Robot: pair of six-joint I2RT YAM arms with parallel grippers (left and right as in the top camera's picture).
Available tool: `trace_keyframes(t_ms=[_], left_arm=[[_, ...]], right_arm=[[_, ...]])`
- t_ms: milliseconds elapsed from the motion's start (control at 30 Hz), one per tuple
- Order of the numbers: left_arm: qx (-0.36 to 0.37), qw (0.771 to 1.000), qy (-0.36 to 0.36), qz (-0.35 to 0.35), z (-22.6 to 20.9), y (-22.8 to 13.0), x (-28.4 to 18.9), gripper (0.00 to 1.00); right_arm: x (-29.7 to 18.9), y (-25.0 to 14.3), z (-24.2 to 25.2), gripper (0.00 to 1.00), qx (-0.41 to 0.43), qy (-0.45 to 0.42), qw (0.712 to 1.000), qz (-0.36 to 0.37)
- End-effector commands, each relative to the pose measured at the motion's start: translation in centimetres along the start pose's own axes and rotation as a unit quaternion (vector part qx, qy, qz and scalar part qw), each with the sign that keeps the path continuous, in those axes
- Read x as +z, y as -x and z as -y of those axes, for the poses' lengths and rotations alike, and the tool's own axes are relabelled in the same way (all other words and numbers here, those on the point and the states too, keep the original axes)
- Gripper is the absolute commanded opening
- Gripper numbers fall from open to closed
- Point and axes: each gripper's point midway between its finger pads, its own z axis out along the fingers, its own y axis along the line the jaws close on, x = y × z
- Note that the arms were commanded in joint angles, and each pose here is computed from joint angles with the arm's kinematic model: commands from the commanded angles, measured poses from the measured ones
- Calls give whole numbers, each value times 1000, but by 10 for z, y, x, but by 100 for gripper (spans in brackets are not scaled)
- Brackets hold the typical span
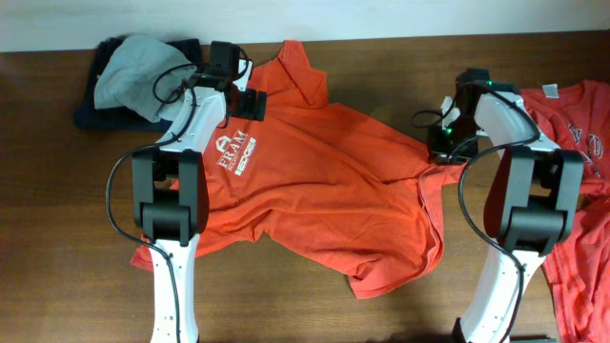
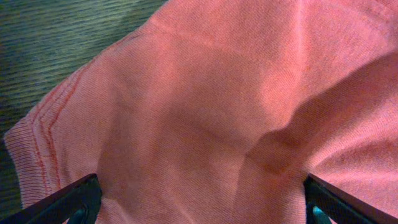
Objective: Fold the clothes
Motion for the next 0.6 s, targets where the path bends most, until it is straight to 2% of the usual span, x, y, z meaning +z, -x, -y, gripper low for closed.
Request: trace_keyframes(t_ms=[0,133,333,367,500,567], left_arm=[[13,993,44,-109,-20,-79,55,99],[13,993,44,-109,-20,-79,55,99],[11,993,46,-109,-23,-79,55,99],[10,993,47,-109,-24,-79,55,99],[4,993,49,-110,-31,-80,55,99],[2,993,49,-110,-33,-80,55,99]], right_arm=[[14,-26,42,23,18,-93,994,-48],[-1,-44,85,24,37,-166,982,-82],[-40,-53,131,24,109,-172,974,-98],[-43,-59,138,27,119,-171,972,-106],[-48,-63,156,27,171,-159,967,-100],[-57,-51,138,27,169,-90,978,-83]])
